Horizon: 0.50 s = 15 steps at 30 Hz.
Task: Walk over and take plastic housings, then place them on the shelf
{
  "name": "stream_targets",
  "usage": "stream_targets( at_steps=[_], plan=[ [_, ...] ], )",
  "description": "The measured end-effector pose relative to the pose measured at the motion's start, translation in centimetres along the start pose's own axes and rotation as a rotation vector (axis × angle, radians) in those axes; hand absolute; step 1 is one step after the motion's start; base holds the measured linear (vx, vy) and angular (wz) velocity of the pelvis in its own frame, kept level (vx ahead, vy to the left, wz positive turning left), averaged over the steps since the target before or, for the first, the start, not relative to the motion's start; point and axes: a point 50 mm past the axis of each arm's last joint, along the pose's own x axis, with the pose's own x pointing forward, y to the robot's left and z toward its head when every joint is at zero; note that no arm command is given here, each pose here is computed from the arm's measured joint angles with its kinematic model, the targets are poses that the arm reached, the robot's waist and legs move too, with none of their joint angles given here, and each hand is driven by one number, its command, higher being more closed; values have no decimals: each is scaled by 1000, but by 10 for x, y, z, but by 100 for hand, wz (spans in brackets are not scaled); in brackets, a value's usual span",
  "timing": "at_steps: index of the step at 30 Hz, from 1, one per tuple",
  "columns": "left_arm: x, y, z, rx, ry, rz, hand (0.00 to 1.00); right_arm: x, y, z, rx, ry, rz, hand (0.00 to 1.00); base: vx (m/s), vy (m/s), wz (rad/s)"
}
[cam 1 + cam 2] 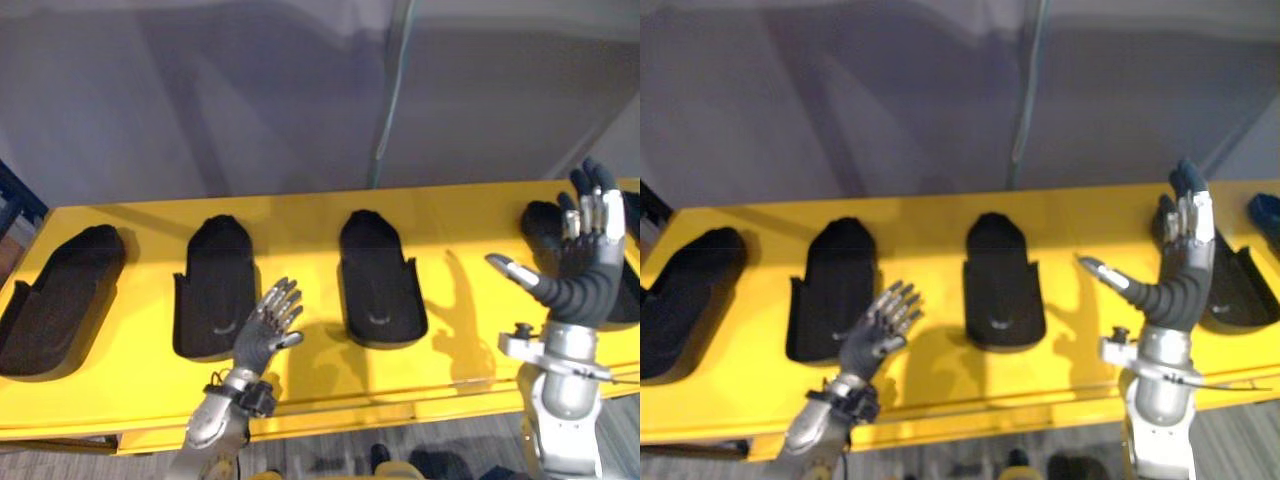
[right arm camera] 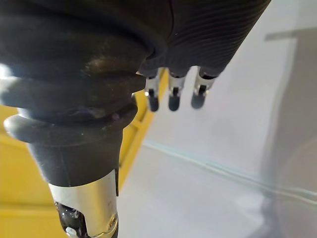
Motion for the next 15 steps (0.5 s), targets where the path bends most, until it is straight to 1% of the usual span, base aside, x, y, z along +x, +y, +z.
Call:
stream_targets(
  at_steps=[3,7,8,15],
  plan=[
    [0,2,-1,35,5,39,0,0,1,-1,3,3,-1,0,0,0,0],
    [0,7,-4,38,20,95,0,-1,0,-2,3,7,-15,0,0,0,0],
    [0,9,-6,67,28,125,0,-1,0,-2,3,8,-15,0,0,0,0],
    [-1,12,-6,71,25,178,0,-2,1,-2,5,12,-17,0,0,0,0]
  ],
)
